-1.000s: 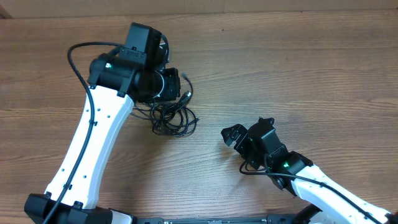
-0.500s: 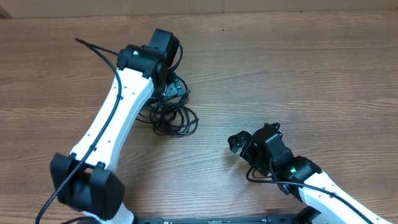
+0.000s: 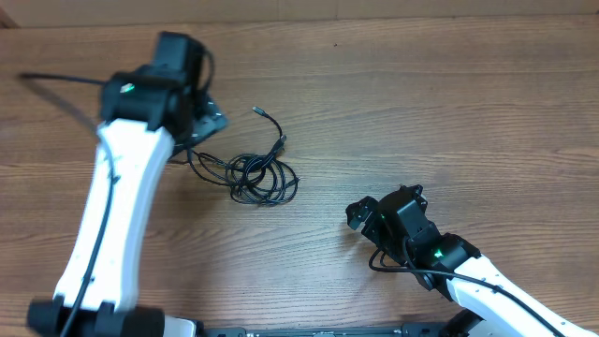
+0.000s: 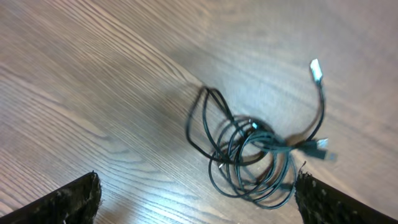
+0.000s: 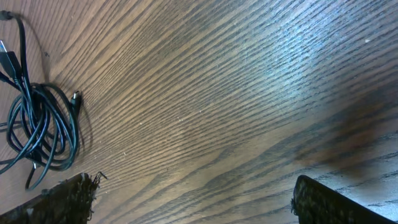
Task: Untangle cables
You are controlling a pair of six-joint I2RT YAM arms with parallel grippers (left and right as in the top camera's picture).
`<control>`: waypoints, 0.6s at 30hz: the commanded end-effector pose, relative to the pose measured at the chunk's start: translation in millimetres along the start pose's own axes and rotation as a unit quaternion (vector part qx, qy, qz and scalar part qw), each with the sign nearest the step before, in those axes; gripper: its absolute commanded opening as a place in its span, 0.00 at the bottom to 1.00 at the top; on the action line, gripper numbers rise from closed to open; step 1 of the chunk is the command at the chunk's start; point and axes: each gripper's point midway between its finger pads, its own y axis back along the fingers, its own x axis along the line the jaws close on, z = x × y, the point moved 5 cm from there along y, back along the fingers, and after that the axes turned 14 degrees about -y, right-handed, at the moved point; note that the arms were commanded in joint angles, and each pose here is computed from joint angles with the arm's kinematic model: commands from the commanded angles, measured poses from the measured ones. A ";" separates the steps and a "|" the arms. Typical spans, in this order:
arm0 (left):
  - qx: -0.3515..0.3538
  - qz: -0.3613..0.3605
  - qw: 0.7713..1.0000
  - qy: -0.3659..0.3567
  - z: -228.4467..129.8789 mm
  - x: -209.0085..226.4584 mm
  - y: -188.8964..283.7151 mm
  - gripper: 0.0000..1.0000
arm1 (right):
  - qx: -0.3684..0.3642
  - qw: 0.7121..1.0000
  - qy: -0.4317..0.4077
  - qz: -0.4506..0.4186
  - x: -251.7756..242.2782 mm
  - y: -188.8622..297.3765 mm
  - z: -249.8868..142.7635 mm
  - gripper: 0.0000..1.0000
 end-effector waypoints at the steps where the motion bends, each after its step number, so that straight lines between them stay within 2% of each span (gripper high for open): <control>1: -0.016 0.031 0.991 0.132 5.6 42.4 15.5 1.00 | -0.010 1.000 0.005 0.004 3.3 0.4 3.1 1.00; 3: 0.020 0.021 0.987 0.158 2.4 50.0 3.3 1.00 | -0.010 1.000 0.005 0.004 3.3 0.4 3.1 1.00; 7: 0.088 -0.064 0.989 0.097 -12.3 23.6 -35.0 1.00 | -0.010 1.000 0.005 0.003 3.0 0.4 3.1 1.00; 9: 0.115 -0.096 0.985 0.090 -23.5 13.2 -53.7 1.00 | -0.010 1.000 0.005 0.002 2.3 0.4 3.0 1.00; 11: 0.141 -0.096 0.981 0.089 -41.5 11.7 -80.0 1.00 | -0.010 1.000 0.005 0.001 1.9 0.4 3.0 1.00; 15: 0.144 -0.093 0.980 0.101 -62.1 10.8 -122.6 1.00 | -0.010 1.000 0.005 0.002 2.3 0.4 3.0 1.00; 18: 0.134 -0.097 0.978 0.124 -70.0 9.5 -143.8 0.90 | -0.009 1.000 0.005 0.001 2.1 0.4 3.0 1.00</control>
